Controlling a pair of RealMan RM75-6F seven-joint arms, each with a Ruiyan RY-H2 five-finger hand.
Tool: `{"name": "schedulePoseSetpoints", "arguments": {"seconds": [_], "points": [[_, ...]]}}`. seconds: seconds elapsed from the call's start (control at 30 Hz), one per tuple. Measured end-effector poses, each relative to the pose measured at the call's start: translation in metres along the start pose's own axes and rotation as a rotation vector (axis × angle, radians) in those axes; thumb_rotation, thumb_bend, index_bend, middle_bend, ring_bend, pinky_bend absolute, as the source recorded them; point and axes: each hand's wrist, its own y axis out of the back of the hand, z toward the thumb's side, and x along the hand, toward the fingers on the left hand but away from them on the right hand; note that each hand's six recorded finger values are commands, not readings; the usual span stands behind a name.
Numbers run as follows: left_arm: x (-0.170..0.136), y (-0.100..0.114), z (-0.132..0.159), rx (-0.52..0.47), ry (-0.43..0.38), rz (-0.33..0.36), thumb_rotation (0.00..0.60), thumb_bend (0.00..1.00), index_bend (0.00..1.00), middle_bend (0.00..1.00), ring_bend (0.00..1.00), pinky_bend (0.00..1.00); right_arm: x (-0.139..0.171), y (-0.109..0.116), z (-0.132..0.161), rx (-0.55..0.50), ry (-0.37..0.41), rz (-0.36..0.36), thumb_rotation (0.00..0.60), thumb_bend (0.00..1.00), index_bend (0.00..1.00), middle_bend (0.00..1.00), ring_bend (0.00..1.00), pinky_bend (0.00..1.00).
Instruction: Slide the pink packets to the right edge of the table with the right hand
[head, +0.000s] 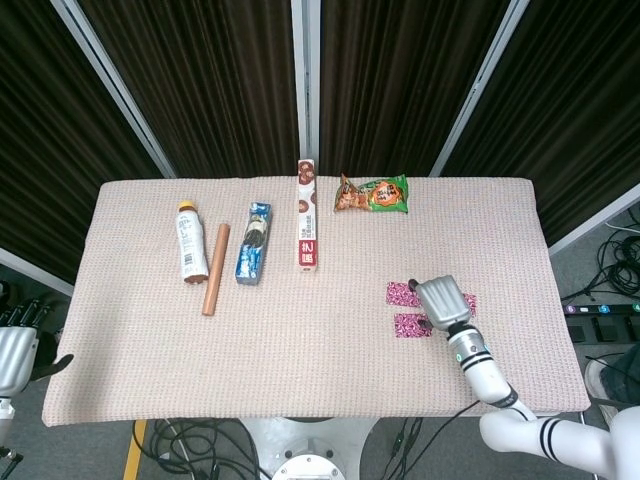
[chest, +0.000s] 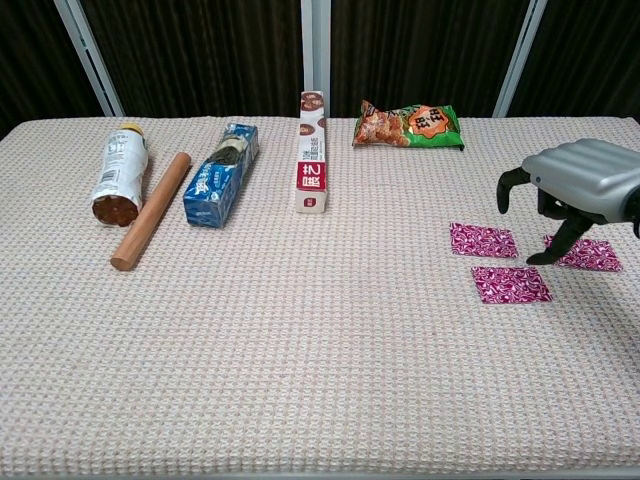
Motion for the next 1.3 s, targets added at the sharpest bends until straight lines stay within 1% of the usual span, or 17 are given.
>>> {"name": "schedulePoseSetpoints", "arguments": {"seconds": [0.2,0.3,0.5,0.7,0.9,1.13,1.3], "points": [[0.002,0.000,-0.006,-0.001,0.009,-0.002,0.600,0.02,0.28,0.28,0.20,0.26,-0.017,-0.012,0.009,-0.023,-0.080,-0.005,0.533,0.00,0.40,1.00,1.00,1.00],[0.002,0.002,-0.009,-0.005,0.013,-0.002,0.600,0.02,0.28,0.28,0.20,0.26,-0.023,-0.018,0.009,-0.034,-0.126,-0.002,0.539,0.00,0.40,1.00,1.00,1.00],[0.002,0.005,-0.015,-0.007,0.021,0.002,0.600,0.02,0.28,0.28,0.20,0.26,-0.035,-0.022,0.010,-0.053,-0.190,-0.008,0.536,0.00,0.40,1.00,1.00,1.00],[0.002,0.006,-0.019,-0.006,0.026,0.004,0.600,0.03,0.28,0.28,0.20,0.26,-0.040,-0.027,0.012,-0.065,-0.208,0.016,0.538,0.00,0.40,1.00,1.00,1.00],[0.002,0.007,-0.018,-0.007,0.023,0.007,0.600,0.03,0.28,0.28,0.20,0.26,-0.041,-0.031,0.016,-0.070,-0.205,0.038,0.530,0.00,0.38,1.00,1.00,1.00],[0.002,0.007,-0.018,-0.007,0.023,0.008,0.600,0.02,0.28,0.28,0.20,0.26,-0.043,-0.032,0.016,-0.078,-0.206,0.049,0.503,0.00,0.37,1.00,1.00,1.00],[0.002,0.006,-0.019,-0.006,0.027,0.005,0.600,0.02,0.28,0.28,0.20,0.26,-0.044,-0.034,0.015,-0.076,-0.213,0.057,0.458,0.00,0.37,1.00,1.00,1.00]]}}
